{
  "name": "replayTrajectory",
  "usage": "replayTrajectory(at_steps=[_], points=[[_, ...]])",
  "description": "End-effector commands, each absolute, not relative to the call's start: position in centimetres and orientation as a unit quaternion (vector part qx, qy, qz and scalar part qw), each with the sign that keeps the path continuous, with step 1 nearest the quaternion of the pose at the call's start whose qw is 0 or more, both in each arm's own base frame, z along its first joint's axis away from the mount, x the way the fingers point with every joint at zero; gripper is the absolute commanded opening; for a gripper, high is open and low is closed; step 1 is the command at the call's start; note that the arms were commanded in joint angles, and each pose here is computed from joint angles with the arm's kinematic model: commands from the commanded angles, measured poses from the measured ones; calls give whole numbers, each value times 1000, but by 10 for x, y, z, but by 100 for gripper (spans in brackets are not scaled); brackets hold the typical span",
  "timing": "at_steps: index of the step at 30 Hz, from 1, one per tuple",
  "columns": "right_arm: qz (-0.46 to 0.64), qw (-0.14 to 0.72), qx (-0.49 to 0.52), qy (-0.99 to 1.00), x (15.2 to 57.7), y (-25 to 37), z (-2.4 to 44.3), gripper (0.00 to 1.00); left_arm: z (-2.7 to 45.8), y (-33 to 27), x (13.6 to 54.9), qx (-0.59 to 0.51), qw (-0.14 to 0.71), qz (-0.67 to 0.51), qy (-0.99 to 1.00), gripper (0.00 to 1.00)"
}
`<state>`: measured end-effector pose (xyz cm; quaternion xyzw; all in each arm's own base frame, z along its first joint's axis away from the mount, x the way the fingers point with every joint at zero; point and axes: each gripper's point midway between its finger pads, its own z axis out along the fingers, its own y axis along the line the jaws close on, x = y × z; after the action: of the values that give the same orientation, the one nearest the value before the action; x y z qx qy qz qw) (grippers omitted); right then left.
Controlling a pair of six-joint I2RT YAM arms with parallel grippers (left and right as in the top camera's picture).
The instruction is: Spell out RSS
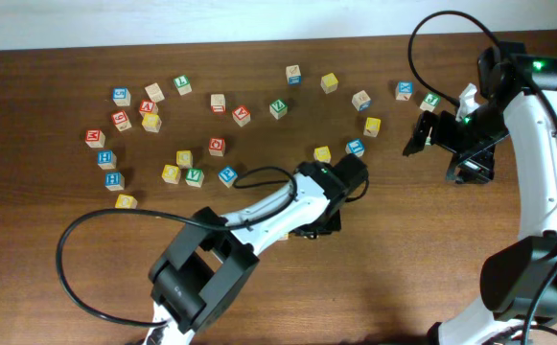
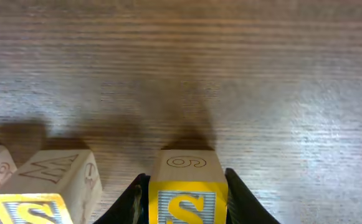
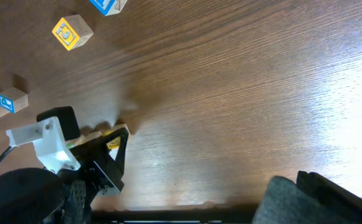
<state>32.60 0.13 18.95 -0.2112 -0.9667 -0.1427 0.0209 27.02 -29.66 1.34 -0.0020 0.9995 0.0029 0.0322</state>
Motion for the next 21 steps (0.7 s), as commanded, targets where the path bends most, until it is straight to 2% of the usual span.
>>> replayTrajectory(at_steps=[1,14,21], points=[[-140,-8,-204,-969,323,-1,206,99,5,-286,275,-22,22,13,999,27],[-144,-7,-204,-968,313,2,215,99,5,-280,264,-23,2,27,999,29],[-144,-10,-190,-971,316,10,215,98,6,-280,266,-23,4,26,999,42]])
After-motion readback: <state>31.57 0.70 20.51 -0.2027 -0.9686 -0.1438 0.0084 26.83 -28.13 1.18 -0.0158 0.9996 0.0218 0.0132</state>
